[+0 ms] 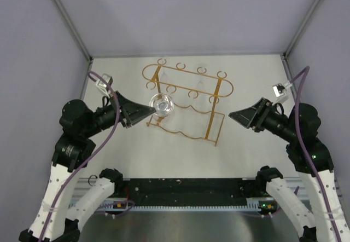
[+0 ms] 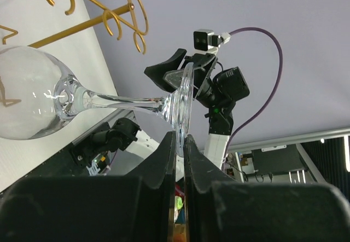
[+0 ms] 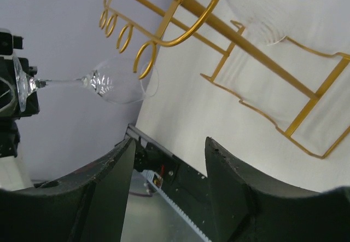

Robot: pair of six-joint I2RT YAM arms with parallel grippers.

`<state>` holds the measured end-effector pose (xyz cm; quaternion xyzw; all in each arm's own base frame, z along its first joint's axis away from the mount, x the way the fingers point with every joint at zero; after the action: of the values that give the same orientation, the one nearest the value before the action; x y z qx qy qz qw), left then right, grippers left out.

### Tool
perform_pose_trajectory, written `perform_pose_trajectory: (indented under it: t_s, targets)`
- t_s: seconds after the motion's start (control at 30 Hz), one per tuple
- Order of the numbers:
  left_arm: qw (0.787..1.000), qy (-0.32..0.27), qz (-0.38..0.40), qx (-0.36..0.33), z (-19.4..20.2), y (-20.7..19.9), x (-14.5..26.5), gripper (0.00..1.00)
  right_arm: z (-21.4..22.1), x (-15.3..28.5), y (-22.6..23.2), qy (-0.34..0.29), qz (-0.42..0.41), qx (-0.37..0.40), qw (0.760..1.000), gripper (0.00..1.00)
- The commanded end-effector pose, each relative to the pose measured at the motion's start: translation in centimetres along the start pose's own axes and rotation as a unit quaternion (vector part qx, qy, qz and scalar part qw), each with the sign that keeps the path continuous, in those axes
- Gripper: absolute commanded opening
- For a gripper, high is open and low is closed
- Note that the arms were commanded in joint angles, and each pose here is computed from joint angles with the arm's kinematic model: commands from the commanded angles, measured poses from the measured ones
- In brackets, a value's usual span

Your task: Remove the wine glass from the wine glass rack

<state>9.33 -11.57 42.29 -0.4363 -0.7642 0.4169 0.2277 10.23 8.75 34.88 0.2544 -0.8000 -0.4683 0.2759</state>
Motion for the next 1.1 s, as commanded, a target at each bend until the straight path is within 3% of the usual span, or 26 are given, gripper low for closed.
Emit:
perform_pose_trajectory:
  t_s: [0.0, 0.37, 0.57, 0.9, 1.07]
  targets:
    - [0.997, -0.012, 0.047, -0.054, 0.8, -2.1, 2.1, 0.0, 1.0, 1.6, 1.8, 0.053, -0.061, -0.001, 0.997, 0.55]
    - [0.987, 0.018, 0.108, -0.119, 2.2, -4.6, 4.7, 0.0, 1.8, 2.9, 3.2, 0.094, -0.111, -0.019, 0.989, 0.55]
    - [0.967, 0.018, 0.157, -0.198, 1.3, -6.9, 5.2, 0.0, 1.5, 2.5, 3.8, 0.133, -0.141, -0.016, 0.981, 0.55]
    - [0.937, 0.014, 0.218, -0.273, -0.8, -8.4, 3.9, 0.0, 0.5, 1.8, 5.6, 0.149, -0.192, -0.026, 0.97, 0.55]
    - [0.91, 0.001, 0.258, -0.323, -2.0, -8.8, 3.0, 0.0, 0.1, 1.2, 7.2, 0.163, -0.211, -0.034, 0.963, 0.54]
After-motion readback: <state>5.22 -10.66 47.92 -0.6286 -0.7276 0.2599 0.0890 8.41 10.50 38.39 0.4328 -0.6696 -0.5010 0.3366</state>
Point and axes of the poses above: each gripper's point midway between its finger pads, its own x axis back along the fingers, its own y axis along the line the jaws close on, z = x × y, the point moved 10 cm from there along x, back along the fingers, and after that the axes turned 14 degrees about -x, right-handed, at the moved point
